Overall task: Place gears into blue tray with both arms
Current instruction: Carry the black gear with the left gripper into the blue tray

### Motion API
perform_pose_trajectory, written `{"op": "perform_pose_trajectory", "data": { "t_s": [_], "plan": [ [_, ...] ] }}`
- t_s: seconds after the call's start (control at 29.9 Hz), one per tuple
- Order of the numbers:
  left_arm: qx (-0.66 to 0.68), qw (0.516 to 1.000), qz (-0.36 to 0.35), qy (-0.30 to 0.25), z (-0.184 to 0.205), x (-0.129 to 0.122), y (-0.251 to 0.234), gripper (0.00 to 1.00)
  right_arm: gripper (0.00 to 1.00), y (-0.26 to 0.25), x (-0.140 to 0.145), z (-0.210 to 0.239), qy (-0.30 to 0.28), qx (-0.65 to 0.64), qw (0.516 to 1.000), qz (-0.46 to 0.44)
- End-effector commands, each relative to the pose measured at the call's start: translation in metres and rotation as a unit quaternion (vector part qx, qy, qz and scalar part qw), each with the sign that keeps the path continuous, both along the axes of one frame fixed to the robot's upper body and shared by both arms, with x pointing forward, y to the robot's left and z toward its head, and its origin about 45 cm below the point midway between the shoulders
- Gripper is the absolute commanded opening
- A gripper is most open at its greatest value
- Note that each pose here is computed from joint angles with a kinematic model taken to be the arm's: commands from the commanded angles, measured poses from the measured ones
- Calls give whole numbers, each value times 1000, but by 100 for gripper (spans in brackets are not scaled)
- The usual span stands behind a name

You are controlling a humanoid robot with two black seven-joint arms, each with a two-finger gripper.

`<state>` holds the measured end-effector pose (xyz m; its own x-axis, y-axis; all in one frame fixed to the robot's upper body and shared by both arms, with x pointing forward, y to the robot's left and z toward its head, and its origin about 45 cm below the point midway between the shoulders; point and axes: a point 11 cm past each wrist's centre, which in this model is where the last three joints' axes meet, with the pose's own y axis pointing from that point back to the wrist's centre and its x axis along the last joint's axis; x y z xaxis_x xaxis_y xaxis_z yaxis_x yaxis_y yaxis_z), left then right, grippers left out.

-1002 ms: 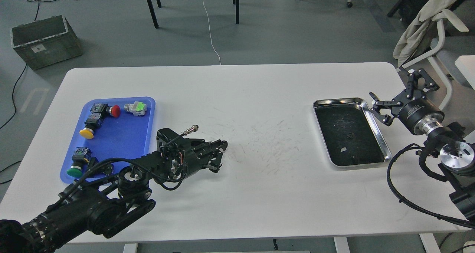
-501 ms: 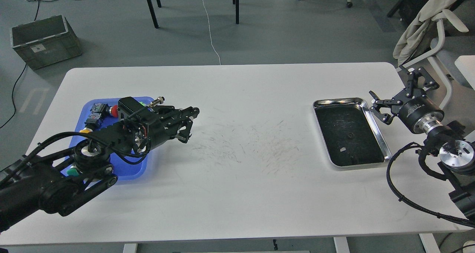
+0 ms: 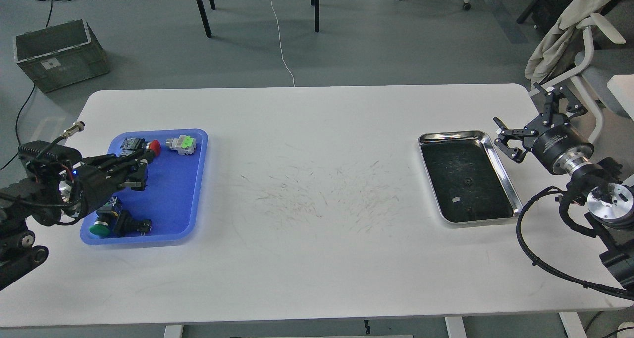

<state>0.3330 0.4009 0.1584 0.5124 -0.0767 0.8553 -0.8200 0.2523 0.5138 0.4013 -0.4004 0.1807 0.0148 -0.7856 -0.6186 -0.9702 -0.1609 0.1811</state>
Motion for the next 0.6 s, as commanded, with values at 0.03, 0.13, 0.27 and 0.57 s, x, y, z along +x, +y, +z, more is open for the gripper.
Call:
{"op": "perform_pose_trajectory", "data": {
  "t_s": [0.03, 0.13, 0.27, 0.57],
  "plan": [
    [4, 1000, 17, 13, -20, -2, 3, 7, 99, 2, -1, -3, 4, -2, 1000, 4],
    [8, 999, 35, 22, -35, -1, 8, 7, 99, 2, -1, -3, 5, -2, 1000, 3],
    [8, 998, 51, 32, -51, 0, 9, 8, 99, 1, -1, -3, 5, -3, 1000, 3],
    [10, 998, 45, 49, -69, -2, -3, 25, 99, 1, -1, -4, 7, -4, 1000, 2]
  ]
}}
